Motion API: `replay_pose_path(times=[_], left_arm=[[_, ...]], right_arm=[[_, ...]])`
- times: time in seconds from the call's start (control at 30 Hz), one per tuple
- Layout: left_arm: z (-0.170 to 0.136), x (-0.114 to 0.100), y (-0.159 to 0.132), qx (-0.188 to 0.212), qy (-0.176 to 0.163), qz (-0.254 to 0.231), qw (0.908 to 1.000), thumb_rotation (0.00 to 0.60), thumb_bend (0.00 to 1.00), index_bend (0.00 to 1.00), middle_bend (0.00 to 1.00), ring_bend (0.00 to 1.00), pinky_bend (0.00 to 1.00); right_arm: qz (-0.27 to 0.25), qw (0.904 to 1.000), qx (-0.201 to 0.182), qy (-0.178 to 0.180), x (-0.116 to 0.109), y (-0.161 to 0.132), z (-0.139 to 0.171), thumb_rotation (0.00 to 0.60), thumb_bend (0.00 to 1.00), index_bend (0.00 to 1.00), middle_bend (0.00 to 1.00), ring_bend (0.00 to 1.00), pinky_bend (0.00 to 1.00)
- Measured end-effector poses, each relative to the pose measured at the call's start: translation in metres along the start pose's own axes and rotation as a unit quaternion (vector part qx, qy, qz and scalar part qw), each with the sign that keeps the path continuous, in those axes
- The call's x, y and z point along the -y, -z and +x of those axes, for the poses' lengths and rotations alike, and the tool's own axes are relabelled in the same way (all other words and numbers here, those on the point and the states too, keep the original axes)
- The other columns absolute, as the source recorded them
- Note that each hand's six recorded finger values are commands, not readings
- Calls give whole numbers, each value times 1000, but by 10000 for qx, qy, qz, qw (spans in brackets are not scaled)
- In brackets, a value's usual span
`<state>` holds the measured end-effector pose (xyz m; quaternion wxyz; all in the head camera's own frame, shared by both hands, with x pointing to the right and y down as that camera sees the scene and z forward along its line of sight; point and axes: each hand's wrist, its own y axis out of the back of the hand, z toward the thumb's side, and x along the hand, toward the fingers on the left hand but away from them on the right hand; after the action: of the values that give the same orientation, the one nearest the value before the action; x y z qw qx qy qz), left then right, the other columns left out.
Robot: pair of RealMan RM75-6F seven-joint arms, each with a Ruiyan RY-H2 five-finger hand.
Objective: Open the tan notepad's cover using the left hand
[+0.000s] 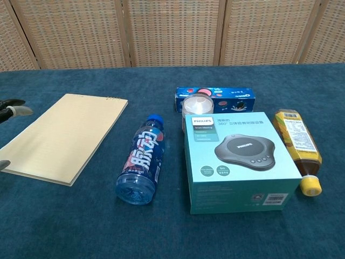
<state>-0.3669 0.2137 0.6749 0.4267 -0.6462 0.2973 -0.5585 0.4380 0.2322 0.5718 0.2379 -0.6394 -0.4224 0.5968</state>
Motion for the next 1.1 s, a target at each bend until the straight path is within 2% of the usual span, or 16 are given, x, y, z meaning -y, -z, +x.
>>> replay_pose_path(times=[0.43, 0.6, 0.7, 0.8, 1.1], left_arm=[[4, 24, -11, 92, 294, 56, 9995, 600, 335, 0, 0, 0, 0], [6, 28, -12, 103, 323, 82, 9994, 600, 337, 0, 0, 0, 0], [8, 29, -12, 78, 333, 73, 9994, 600, 337, 0, 0, 0, 0], [9, 30, -12, 65, 349, 69, 9993, 600, 337, 0, 0, 0, 0], [12, 35, -12, 20, 408, 89, 9991, 600, 340, 0, 0, 0, 0]], right_arm=[[0, 10000, -1, 0, 0, 0, 0, 600, 53, 33, 0, 0, 0], [1, 10000, 5, -4, 0, 0, 0, 600, 53, 32, 0, 0, 0], [35, 9998, 161, -75, 1, 16, 7, 600, 53, 32, 0, 0, 0], [65, 9998, 148, -70, 0, 26, 8, 600, 53, 32, 0, 0, 0], [-2, 10000, 20, -72, 3, 20, 8, 600, 53, 32, 0, 0, 0]])
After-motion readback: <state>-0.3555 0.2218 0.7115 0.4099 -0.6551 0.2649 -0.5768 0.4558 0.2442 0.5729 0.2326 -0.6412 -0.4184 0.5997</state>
